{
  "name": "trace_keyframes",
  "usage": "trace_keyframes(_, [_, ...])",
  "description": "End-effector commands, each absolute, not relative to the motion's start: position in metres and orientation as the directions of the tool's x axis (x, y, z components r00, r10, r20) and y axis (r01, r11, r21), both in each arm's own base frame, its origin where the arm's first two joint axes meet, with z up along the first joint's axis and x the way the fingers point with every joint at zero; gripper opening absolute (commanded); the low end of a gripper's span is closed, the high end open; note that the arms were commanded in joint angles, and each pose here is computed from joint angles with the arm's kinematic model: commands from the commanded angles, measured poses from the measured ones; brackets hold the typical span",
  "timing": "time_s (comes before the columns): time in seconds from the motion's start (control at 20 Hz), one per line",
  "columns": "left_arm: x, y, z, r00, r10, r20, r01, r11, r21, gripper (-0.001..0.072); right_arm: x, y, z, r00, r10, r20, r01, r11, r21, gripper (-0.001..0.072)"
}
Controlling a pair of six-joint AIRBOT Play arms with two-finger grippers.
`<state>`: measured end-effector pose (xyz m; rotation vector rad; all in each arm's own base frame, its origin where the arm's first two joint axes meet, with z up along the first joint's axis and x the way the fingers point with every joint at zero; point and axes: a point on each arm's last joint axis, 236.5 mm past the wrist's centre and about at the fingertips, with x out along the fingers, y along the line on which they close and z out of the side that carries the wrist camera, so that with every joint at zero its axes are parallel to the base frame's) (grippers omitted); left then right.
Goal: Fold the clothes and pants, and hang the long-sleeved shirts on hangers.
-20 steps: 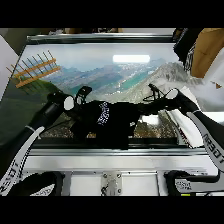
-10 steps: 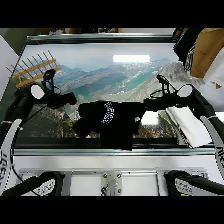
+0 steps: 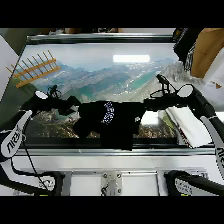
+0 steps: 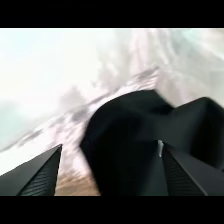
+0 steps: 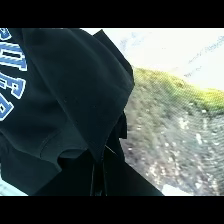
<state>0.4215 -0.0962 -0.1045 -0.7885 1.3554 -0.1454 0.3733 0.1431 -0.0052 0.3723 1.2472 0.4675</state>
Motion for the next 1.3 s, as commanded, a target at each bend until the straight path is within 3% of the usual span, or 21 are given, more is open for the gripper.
trace_keyframes(0.0, [0.431, -0.127, -0.114, 0.215, -0.557, -0.802, -0.294, 0.746, -0.597, 0.066, 0.373, 0.144, -0.005, 0.245, 0.53, -0.812, -0.136, 0.848, 0.513, 0.0012])
trace_keyframes(0.15, [0.439, -0.146, -0.108, 0.191, -0.574, -0.796, -0.241, 0.759, -0.605, 0.0652, 0.371, 0.144, -0.005, 0.235, 0.533, -0.813, -0.137, 0.846, 0.515, 0.0012])
trace_keyframes(0.2, [0.441, -0.149, -0.105, 0.194, -0.576, -0.794, -0.229, 0.76, -0.608, 0.0442, 0.369, 0.144, -0.005, 0.23, 0.534, -0.814, -0.138, 0.846, 0.516, 0.0012])
trace_keyframes(0.25, [0.444, -0.151, -0.103, 0.199, -0.576, -0.793, -0.22, 0.762, -0.609, 0.0167, 0.369, 0.145, -0.005, 0.228, 0.534, -0.814, -0.138, 0.845, 0.516, 0.0012])
trace_keyframes(0.3, [0.446, -0.151, -0.1, 0.204, -0.577, -0.791, -0.214, 0.762, -0.611, 0.0007, 0.369, 0.145, -0.005, 0.229, 0.534, -0.814, -0.139, 0.845, 0.516, 0.0012])
trace_keyframes(0.45, [0.465, -0.143, -0.052, 0.264, -0.595, -0.759, -0.153, 0.751, -0.642, 0.0006, 0.382, 0.136, 0.022, 0.274, 0.528, -0.804, -0.169, 0.849, 0.5, 0.0012])
trace_keyframes(0.65, [0.493, -0.107, 0.161, 0.576, -0.58, -0.576, 0.151, 0.768, -0.622, 0.0007, 0.409, 0.112, 0.16, 0.486, 0.494, -0.721, -0.312, 0.869, 0.384, 0.0012])
trace_keyframes(0.8, [0.437, -0.102, 0.325, 0.736, -0.562, -0.377, 0.358, 0.796, -0.487, 0.0007, 0.399, 0.109, 0.293, 0.69, 0.484, -0.538, -0.384, 0.875, 0.295, 0.0012])
trace_keyframes(0.95, [0.353, -0.113, 0.437, 0.816, -0.554, -0.167, 0.484, 0.812, -0.327, 0.0007, 0.356, 0.11, 0.394, 0.805, 0.481, -0.346, -0.43, 0.876, 0.218, 0.0011])
trace_keyframes(1.25, [0.228, -0.128, 0.534, 0.824, -0.552, 0.13, 0.566, 0.812, -0.143, 0.0007, 0.274, 0.11, 0.479, 0.876, 0.471, -0.109, -0.451, 0.877, 0.162, 0.0011])
